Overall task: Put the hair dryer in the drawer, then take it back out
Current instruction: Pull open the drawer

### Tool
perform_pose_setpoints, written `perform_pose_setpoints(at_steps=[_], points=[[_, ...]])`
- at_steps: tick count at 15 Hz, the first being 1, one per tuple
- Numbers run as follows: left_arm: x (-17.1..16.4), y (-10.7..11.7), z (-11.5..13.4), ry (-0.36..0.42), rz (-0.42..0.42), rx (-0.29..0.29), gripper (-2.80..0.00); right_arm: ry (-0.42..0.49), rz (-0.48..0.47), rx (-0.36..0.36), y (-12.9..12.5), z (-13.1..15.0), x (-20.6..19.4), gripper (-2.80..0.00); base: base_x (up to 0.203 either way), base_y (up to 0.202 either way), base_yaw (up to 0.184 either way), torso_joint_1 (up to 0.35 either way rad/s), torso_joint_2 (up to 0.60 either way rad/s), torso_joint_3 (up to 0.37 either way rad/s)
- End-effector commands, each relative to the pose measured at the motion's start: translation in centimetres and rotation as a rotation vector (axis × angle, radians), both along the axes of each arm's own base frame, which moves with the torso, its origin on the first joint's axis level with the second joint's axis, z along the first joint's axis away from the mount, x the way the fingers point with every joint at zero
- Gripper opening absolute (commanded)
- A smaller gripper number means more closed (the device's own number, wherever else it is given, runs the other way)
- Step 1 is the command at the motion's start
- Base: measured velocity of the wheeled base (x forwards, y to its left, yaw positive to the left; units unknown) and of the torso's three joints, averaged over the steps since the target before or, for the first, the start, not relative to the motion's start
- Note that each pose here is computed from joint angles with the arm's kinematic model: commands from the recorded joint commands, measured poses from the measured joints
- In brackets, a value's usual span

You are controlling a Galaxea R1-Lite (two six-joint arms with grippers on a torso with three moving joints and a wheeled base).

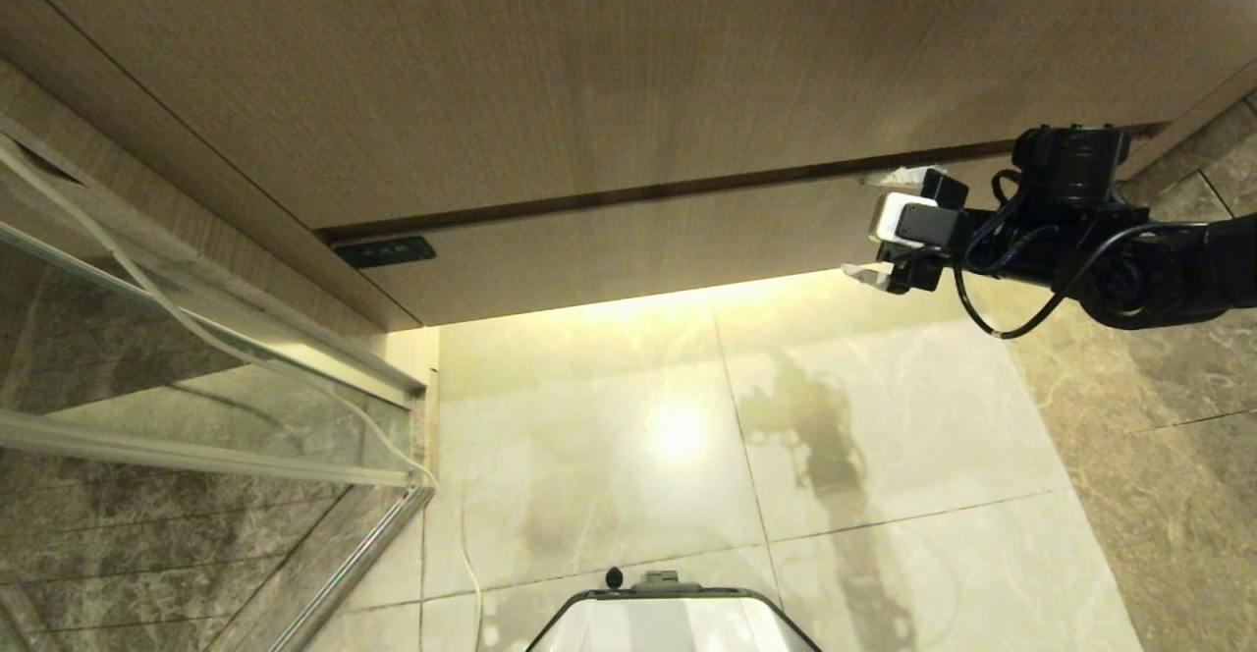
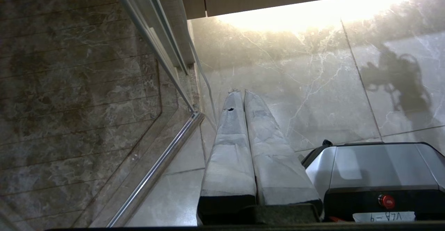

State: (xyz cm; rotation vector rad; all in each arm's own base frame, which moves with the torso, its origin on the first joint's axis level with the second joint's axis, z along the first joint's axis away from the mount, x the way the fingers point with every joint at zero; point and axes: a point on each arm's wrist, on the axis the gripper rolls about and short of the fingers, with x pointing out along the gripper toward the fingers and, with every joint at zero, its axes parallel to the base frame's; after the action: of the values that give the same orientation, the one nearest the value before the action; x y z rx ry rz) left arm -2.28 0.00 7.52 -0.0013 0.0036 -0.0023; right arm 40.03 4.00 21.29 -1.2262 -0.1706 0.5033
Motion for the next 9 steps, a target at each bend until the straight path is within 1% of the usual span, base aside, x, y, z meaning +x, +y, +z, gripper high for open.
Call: perform_pose_setpoints(at_steps=[1,3,9], points=[[0.0,0.0,0.0,0.001,0.001,0.000,-2.80,-0.029,0.018,-0.003,0.0,1.1,-0.7,0.00,0.000,0.000,0.000,0.000,0.00,0.000],[0.0,0.0,0.0,0.001,0.001,0.000,-2.80,-0.051,0.057,0.002,0.1,1.5,-0.8,0.00,0.000,0.000,0.000,0.000,0.00,0.000],[0.0,0.0,0.0,0.000,0.001,0.000,-2.80,-0.052,0.062,-0.003,0.2,0.5,1.1,0.00,0.000,0.000,0.000,0.000,0.00,0.000]])
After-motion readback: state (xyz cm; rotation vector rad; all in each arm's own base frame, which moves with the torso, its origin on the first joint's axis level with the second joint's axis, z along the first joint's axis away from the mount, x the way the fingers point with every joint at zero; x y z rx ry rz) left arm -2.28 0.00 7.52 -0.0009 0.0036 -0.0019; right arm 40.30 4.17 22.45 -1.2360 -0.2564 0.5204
